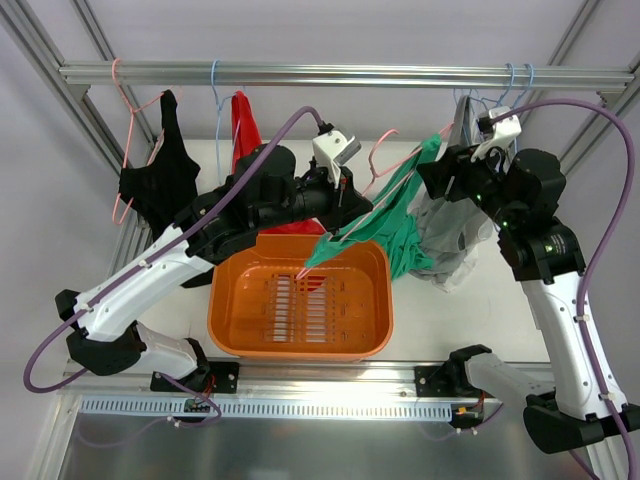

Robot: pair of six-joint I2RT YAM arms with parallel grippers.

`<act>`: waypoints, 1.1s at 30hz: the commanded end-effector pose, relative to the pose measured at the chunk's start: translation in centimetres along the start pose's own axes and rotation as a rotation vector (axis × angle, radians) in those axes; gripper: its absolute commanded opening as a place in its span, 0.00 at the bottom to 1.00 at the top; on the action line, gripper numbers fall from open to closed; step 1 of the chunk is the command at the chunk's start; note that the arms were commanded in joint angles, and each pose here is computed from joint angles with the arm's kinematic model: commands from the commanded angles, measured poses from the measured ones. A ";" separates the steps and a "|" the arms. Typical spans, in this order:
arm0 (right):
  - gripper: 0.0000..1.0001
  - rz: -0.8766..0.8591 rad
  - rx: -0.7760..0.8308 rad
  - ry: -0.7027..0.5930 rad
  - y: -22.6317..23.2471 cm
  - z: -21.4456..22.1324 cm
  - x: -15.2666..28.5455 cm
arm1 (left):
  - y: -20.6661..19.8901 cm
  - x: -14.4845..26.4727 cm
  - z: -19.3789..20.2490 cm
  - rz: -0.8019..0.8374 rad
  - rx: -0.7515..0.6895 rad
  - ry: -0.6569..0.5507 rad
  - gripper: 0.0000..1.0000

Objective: Remove the tank top from the hanger

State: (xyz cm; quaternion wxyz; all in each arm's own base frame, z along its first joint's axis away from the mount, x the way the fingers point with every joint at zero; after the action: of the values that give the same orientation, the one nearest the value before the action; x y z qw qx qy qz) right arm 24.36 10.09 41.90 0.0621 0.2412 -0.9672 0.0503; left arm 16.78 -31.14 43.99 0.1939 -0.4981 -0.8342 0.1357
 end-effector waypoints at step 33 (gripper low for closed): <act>0.00 0.348 0.035 -0.081 -9.6 -6.3 -2.1 | -2.0 2.2 -1.8 0.137 -0.093 -0.071 0.00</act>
State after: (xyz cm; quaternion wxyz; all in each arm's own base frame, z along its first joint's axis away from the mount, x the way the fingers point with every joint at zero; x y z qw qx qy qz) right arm 31.40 4.46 46.05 0.0335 0.0964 -0.9927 0.0645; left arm 16.69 -31.05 42.90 0.1921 -0.5079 -0.8322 0.1122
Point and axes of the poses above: each gripper's point midway between its finger pads, its own x axis back along the fingers, its own y axis along the line the jaws close on, z = x × y, the point moved 6 cm from there along x, back along the fingers, and after that the axes turned 12 degrees about x, right-handed, at the moved point
